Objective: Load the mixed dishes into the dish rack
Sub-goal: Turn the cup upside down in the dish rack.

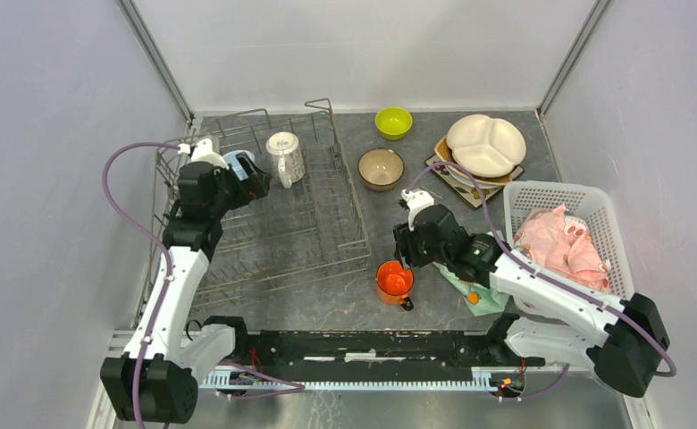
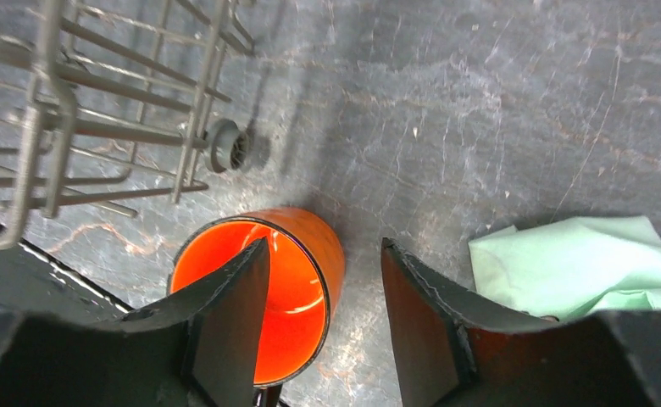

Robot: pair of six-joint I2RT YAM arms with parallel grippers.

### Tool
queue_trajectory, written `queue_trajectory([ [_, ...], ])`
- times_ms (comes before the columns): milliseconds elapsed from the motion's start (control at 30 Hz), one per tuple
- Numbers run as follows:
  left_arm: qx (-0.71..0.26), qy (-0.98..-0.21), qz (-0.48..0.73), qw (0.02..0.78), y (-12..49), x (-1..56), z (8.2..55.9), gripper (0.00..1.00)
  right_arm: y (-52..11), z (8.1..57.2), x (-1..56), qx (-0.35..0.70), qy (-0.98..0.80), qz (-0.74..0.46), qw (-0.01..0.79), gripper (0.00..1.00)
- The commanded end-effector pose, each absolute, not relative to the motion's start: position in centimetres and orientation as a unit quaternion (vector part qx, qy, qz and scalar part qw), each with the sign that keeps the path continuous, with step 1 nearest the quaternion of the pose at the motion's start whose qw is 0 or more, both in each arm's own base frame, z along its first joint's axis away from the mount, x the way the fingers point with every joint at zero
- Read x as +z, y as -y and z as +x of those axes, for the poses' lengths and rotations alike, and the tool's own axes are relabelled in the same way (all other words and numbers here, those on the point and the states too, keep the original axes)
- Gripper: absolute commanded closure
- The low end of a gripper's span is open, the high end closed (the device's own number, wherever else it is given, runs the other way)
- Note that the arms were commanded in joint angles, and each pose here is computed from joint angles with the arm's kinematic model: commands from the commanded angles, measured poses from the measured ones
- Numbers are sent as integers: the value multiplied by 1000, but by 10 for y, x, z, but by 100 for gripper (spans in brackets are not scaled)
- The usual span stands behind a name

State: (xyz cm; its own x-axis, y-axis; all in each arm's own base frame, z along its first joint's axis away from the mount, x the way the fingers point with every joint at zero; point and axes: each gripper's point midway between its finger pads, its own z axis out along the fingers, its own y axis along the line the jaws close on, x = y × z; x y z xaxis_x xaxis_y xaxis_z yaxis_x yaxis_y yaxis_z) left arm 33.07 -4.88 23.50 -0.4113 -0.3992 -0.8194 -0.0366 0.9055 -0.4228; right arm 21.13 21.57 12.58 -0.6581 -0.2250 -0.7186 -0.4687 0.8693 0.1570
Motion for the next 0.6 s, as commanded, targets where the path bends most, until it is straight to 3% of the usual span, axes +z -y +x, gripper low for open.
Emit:
queue_trajectory([
  [0, -164, -832, -132, 514, 48, 219, 328, 0, -213, 207, 112, 151, -902, -215, 343, 43],
  [333, -159, -845, -97, 502, 58, 194, 313, 0, -211, 204, 79, 124, -915, -237, 301, 45],
  [567, -160, -843, -89, 505, 62, 197, 313, 0, -209, 204, 68, 113, -919, -238, 294, 58],
])
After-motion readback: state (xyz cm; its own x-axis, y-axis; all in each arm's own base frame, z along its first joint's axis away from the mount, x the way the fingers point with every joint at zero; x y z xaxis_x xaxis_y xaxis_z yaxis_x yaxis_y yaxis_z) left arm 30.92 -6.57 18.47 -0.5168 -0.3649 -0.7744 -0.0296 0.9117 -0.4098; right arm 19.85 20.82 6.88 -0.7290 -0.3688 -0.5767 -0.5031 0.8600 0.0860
